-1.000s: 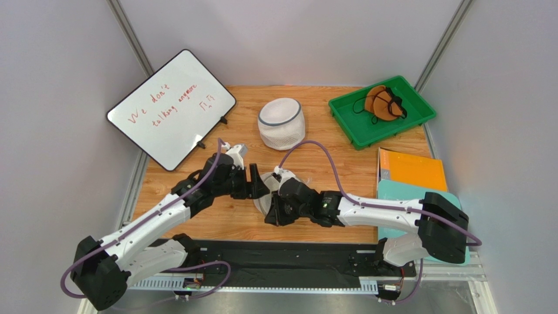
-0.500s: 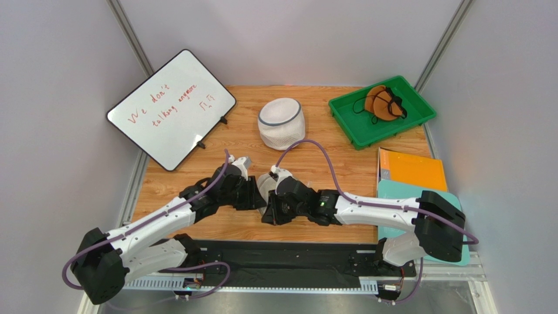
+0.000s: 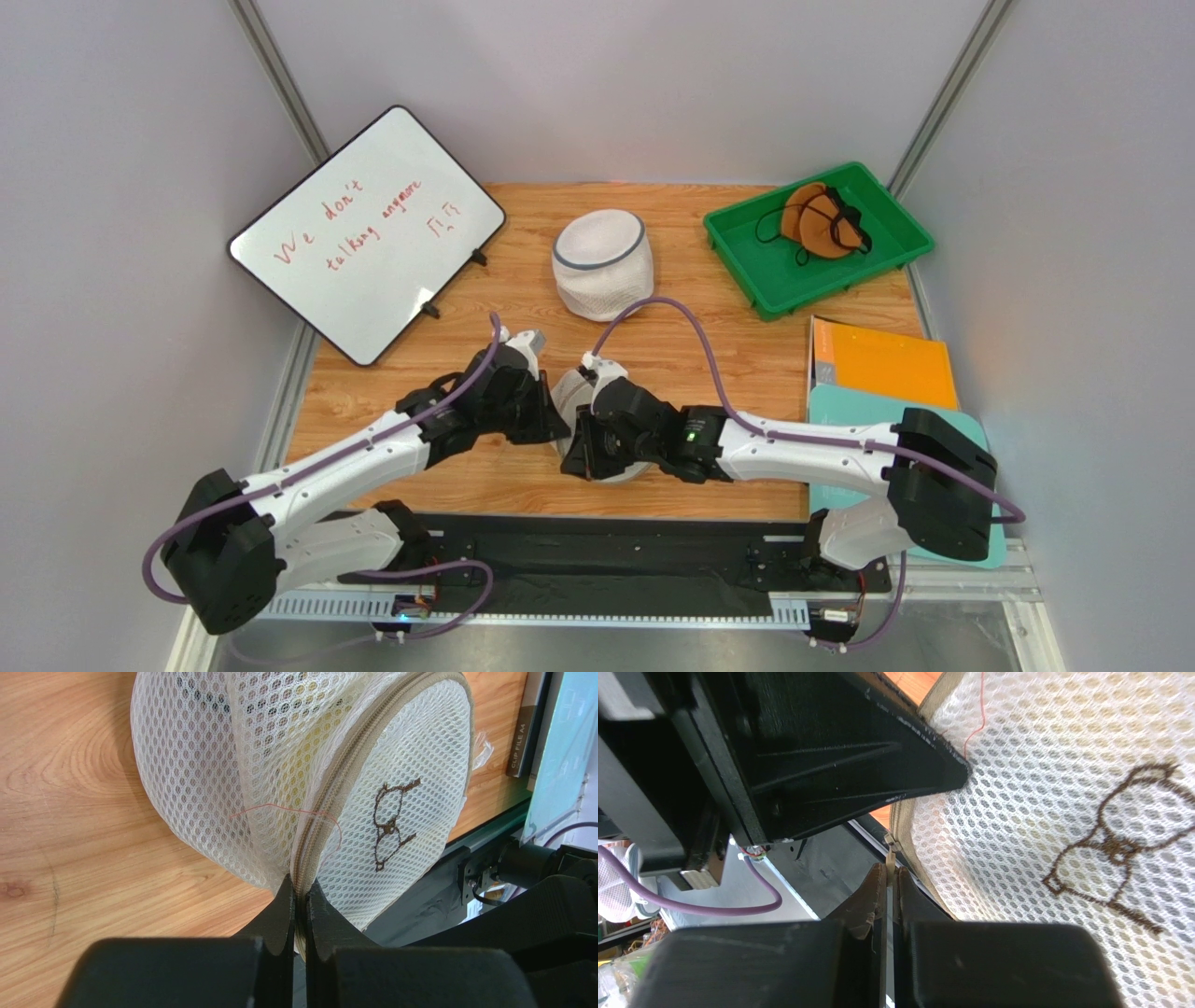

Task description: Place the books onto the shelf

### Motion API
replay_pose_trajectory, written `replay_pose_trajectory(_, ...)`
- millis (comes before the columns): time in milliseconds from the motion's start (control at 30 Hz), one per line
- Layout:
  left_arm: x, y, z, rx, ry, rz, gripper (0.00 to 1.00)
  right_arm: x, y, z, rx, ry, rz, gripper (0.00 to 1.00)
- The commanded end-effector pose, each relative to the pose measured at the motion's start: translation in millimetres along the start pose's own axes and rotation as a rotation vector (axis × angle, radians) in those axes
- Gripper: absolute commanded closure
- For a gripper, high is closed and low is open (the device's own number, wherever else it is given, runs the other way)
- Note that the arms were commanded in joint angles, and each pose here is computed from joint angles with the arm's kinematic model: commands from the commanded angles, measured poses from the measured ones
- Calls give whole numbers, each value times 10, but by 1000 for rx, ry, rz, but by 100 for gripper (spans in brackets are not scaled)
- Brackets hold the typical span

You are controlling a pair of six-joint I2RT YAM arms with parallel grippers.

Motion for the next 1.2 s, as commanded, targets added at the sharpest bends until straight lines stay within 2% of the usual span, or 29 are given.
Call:
replay_pose_trajectory(0,-213,-132,2,-2,-66,45,100,-58,73,-86,-43,-48,-10,100)
replay_pose_trajectory(1167,-530,-121,85,22,-43,94,100,48,-170,-246,22,-51,22,100)
Point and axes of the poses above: each gripper's point midway between its finger pads, its own z axis out along the fingers, its own y axis along the line the jaws close on, x = y × z, the point moved 7 cm from there along -z, back along the fingers, and after that the axes turned 7 degrees about -z, right-handed, at the moved point
